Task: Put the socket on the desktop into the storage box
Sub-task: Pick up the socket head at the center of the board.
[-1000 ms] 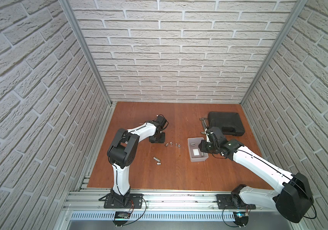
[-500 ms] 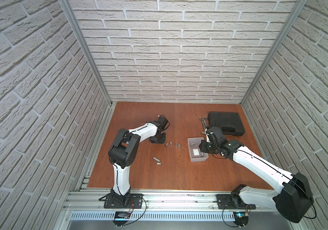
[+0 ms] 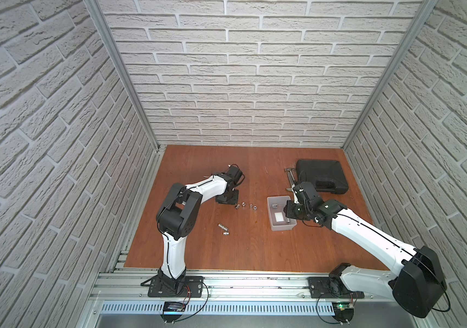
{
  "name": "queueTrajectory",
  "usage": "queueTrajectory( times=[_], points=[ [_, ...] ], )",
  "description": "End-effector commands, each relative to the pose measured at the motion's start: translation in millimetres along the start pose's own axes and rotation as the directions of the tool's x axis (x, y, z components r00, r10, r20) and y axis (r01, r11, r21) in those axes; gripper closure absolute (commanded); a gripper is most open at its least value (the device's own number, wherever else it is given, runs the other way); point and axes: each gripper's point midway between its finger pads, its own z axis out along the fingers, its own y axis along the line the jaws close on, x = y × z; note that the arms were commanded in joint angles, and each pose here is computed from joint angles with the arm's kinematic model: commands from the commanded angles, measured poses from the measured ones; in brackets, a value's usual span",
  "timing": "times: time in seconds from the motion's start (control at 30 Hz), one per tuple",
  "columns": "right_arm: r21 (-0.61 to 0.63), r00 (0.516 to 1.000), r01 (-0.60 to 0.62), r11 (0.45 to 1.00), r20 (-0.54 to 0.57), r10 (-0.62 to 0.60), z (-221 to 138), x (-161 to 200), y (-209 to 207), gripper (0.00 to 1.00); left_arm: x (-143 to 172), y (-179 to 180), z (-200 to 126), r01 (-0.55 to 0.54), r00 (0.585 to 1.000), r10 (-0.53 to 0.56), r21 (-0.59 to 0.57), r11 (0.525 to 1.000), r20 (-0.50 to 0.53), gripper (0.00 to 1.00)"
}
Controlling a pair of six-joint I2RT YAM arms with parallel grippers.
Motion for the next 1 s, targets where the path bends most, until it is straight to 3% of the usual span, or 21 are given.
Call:
queueTrajectory(
  times=[0.0, 0.97],
  points=[
    [-0.013, 1.0, 0.003, 1.0, 0.024, -0.003, -2, -2, 3, 0.74, 14, -8, 14, -0.029, 0.998, 0.029, 0.002, 1.0, -0.051, 0.62],
    [-0.012, 1.0, 0.012, 1.0, 0.023, -0.011, 0, -5, 5, 0.75, 18, 10, 16, -0.014, 0.998, 0.01, -0.054, 0.998, -0.067, 0.72]
  ],
)
